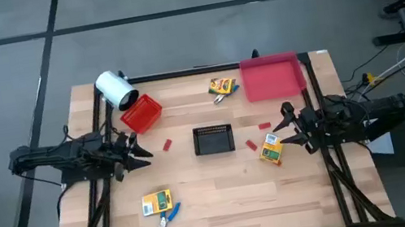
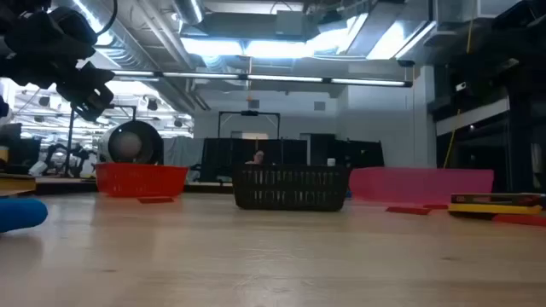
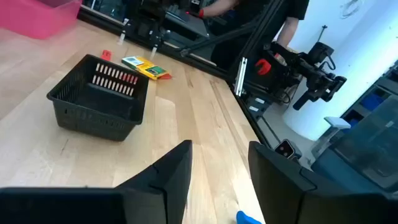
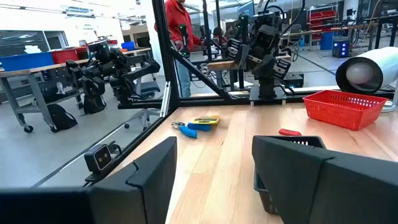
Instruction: Pick & Place School Supplies
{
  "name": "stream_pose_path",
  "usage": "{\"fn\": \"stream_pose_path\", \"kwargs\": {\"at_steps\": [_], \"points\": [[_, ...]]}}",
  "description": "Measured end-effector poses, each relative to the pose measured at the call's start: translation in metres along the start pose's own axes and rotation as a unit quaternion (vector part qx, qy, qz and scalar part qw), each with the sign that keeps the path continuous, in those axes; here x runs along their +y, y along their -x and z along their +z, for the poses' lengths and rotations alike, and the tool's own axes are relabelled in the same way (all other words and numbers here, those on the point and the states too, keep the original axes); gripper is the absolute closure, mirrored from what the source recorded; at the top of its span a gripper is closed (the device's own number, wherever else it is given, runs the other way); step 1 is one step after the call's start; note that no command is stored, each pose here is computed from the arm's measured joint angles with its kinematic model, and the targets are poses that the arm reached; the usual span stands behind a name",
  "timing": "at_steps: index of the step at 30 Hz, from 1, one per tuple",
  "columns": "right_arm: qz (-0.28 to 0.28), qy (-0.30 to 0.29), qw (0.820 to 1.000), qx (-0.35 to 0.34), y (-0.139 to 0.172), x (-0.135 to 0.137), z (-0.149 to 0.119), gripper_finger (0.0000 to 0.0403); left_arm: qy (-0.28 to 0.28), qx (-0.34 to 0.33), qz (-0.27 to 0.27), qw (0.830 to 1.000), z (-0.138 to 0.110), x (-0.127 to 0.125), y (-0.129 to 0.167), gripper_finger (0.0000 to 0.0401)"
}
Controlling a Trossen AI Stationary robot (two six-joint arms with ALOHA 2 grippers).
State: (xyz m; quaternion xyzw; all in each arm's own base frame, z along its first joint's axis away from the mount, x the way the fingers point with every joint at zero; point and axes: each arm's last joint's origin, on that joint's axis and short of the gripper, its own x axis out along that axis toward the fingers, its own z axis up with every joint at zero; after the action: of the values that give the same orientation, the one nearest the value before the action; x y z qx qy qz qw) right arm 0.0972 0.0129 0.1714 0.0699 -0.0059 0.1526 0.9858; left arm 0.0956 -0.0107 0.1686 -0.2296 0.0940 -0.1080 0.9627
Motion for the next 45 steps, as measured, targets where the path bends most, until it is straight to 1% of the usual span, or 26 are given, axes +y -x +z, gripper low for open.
{"fn": "stream_pose_path", "kwargs": {"at_steps": [42, 45], "points": [[0.0, 0.0, 1.0, 0.0, 0.0, 0.0, 0.0, 0.0188, 0.0, 0.0, 0.0, 1.0, 0.0, 0.0, 0.0, 0.0246], [0.001, 0.002, 1.0, -0.009, 0.0, 0.0002, 0.0016, 0.0188, 0.0, 0.0, 0.0, 1.0, 0.0, 0.0, 0.0, 0.0246]]}}
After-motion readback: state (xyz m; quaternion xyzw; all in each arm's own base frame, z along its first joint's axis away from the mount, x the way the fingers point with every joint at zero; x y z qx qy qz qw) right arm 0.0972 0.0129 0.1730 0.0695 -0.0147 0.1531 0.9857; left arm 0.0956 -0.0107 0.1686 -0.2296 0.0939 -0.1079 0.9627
